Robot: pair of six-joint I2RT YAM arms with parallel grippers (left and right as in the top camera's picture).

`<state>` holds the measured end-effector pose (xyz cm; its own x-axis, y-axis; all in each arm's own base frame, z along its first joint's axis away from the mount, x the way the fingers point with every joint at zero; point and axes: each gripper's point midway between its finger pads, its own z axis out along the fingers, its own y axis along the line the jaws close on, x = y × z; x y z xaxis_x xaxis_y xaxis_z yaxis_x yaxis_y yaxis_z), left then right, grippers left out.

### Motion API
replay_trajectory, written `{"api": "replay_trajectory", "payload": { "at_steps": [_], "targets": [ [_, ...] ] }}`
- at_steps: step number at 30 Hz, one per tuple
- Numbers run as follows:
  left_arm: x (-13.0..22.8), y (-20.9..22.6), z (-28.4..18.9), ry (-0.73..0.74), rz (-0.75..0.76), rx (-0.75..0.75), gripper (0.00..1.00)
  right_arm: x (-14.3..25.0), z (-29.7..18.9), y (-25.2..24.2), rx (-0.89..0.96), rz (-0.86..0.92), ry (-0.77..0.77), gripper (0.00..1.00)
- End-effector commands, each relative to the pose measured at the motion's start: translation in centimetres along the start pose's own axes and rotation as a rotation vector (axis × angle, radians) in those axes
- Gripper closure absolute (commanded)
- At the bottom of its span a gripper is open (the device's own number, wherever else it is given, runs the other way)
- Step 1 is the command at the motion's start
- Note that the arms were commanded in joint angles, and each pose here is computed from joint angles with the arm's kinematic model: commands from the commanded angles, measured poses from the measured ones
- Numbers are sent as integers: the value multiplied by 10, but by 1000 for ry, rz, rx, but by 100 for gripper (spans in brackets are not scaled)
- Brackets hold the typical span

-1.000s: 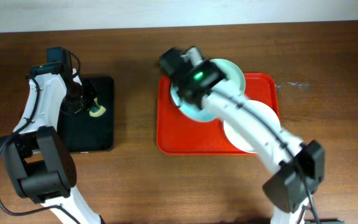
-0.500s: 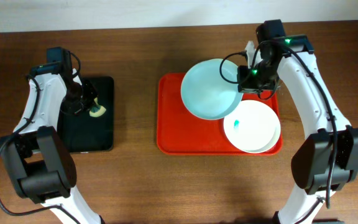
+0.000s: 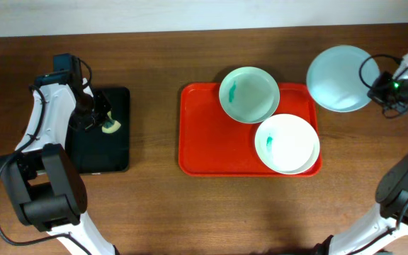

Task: Clean dirty plates on tray and stack at the side
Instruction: 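Lift the blue plate with the right gripper and set it right of the tray, then grasp the light green plate rim with the right gripper and tilt it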

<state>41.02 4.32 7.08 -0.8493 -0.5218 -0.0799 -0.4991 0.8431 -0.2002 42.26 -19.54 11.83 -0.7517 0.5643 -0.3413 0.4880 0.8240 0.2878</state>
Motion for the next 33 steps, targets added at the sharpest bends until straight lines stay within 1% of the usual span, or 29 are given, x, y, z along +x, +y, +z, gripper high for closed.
{"api": "replay_trajectory", "payload": {
  "at_steps": [1, 2, 5, 6, 8, 11, 15, 17, 18, 20, 21, 22, 25, 28, 29, 32, 33],
  "targets": [
    [-5, -4, -6, -19, 22, 18, 100, 7, 17, -38, 17, 89, 18, 96],
    [-5, -4, -6, -19, 22, 18, 100, 6, 18, -47, 28, 125, 11, 96],
    [-5, -4, -6, -19, 22, 18, 100, 6, 24, -78, 45, 308, -19, 96],
    [-5, -4, -6, -19, 23, 18, 100, 5, 25, -86, 48, 338, -35, 96],
    [-4, -4, -6, -17, 22, 18, 100, 2, 30, -96, 51, 345, -66, 96],
    [-4, -4, -6, -18, 22, 18, 100, 2, 38, -100, 52, 347, -65, 96],
    [-4, -4, -6, -17, 22, 18, 100, 14, 56, -108, 71, 359, -19, 96],
    [-5, -4, -6, -18, 22, 18, 100, 22, 60, -121, 143, 368, 4, 95],
    [-5, -4, -6, -20, 22, 19, 100, 24, 60, -124, 162, 363, 8, 78],
    [-6, -5, -6, -24, 24, 20, 100, 23, 57, -122, 157, 299, 13, 46],
    [-6, -5, -6, -25, 24, 21, 100, 21, 51, -120, 156, 267, 15, 36],
    [-6, -5, -6, -25, 24, 20, 100, 18, 44, -118, 156, 264, 10, 35],
    [-6, -5, -6, -25, 24, 20, 100, 0, 20, -94, 86, 241, -26, 34],
    [-7, -5, -6, -27, 25, 22, 100, -31, -16, -21, -119, 138, -114, 33],
    [-6, -7, -6, -26, 29, 22, 100, -35, -21, -3, -136, 101, -128, 33],
    [-1, -17, -4, -23, 79, 25, 100, -27, -16, 63, -190, -36, -116, 33],
    [1, -23, -3, -22, 95, 27, 100, -13, -4, 101, -213, -184, -90, 33]
  ]
}}
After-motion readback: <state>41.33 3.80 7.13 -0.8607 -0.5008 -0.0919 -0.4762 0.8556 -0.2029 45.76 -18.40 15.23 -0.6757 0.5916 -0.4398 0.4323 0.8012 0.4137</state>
